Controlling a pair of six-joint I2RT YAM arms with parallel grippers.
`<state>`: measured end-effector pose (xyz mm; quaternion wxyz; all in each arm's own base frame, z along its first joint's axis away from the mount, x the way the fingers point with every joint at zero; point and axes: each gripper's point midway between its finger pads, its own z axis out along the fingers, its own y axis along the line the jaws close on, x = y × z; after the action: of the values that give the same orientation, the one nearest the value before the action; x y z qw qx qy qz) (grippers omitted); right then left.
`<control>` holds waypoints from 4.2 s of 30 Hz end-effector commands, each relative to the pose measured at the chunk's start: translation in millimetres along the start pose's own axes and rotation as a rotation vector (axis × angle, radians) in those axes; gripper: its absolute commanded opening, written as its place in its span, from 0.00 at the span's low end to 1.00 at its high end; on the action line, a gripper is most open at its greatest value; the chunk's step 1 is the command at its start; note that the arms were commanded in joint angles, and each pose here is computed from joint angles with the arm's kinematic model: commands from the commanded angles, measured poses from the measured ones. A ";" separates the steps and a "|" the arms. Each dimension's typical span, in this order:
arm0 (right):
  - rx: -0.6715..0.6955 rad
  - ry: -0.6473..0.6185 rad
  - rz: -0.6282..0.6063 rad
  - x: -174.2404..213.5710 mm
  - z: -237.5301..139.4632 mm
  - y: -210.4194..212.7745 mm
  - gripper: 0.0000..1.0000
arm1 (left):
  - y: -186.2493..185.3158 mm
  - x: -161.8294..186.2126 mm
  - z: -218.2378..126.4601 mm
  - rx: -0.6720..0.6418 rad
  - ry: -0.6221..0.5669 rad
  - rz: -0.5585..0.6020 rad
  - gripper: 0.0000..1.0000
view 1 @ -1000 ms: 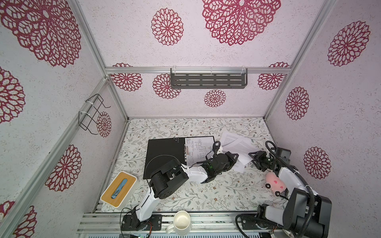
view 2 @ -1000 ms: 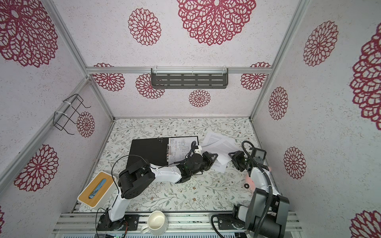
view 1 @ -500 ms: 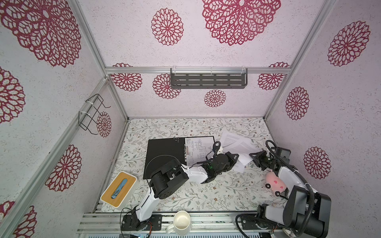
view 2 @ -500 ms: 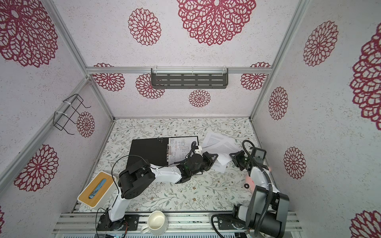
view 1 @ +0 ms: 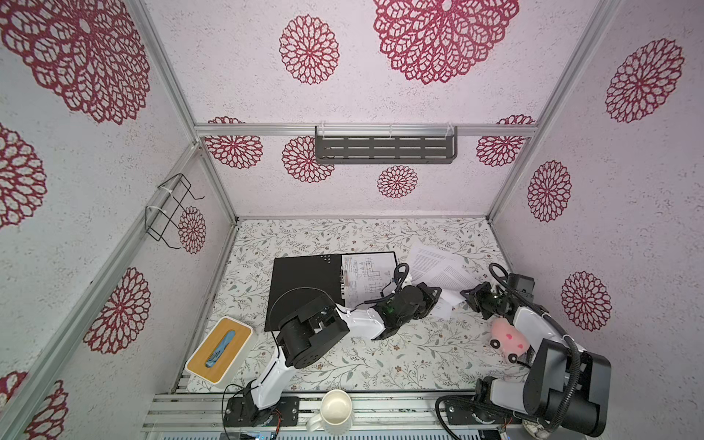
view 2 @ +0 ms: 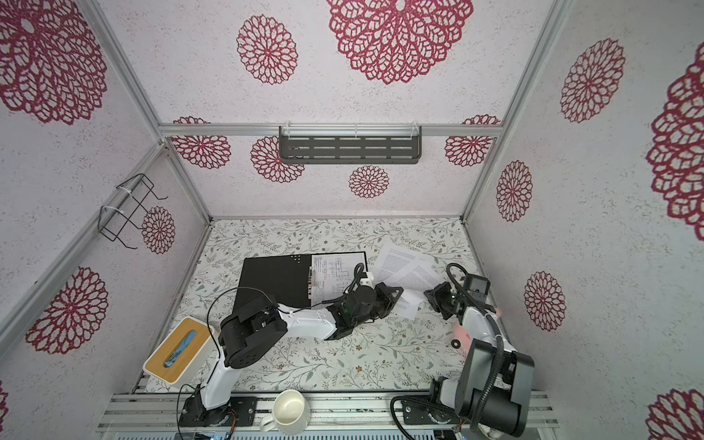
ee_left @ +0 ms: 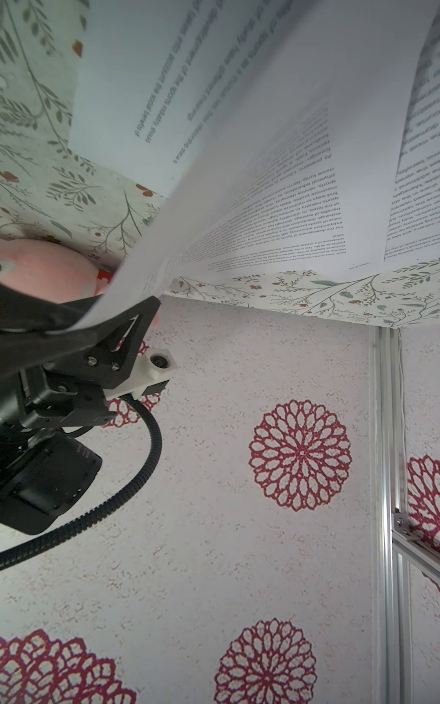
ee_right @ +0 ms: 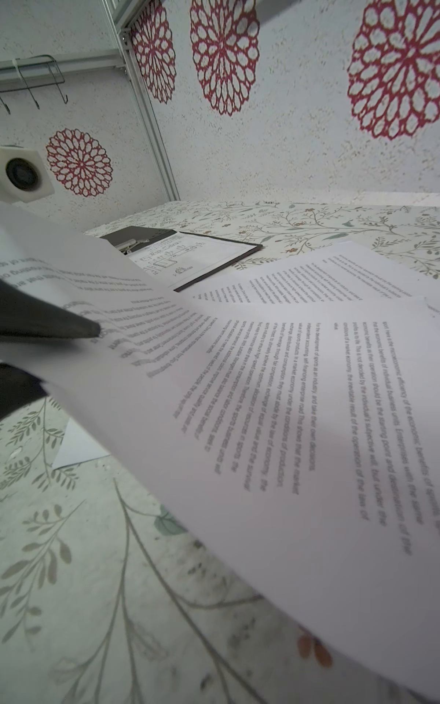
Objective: Put the files into the folder
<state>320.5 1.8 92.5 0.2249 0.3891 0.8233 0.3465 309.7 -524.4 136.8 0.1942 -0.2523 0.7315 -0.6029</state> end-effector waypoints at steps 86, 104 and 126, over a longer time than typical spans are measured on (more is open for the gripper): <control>-0.205 0.453 -0.747 139.3 121.7 124.4 0.00 | 93.8 -151.3 -296.2 -0.579 -0.524 0.187 0.98; -0.259 0.540 -0.792 162.1 128.6 131.3 0.00 | 98.3 -150.4 -293.8 -0.566 -0.516 0.179 0.98; -0.225 0.544 -0.775 165.5 133.2 124.6 0.00 | 100.1 -149.9 -293.7 -0.568 -0.513 0.177 0.98</control>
<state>364.1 239.0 74.4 0.1463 -0.0677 0.8976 0.4104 239.0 -193.7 94.1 0.3370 -0.3696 0.8199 -0.2786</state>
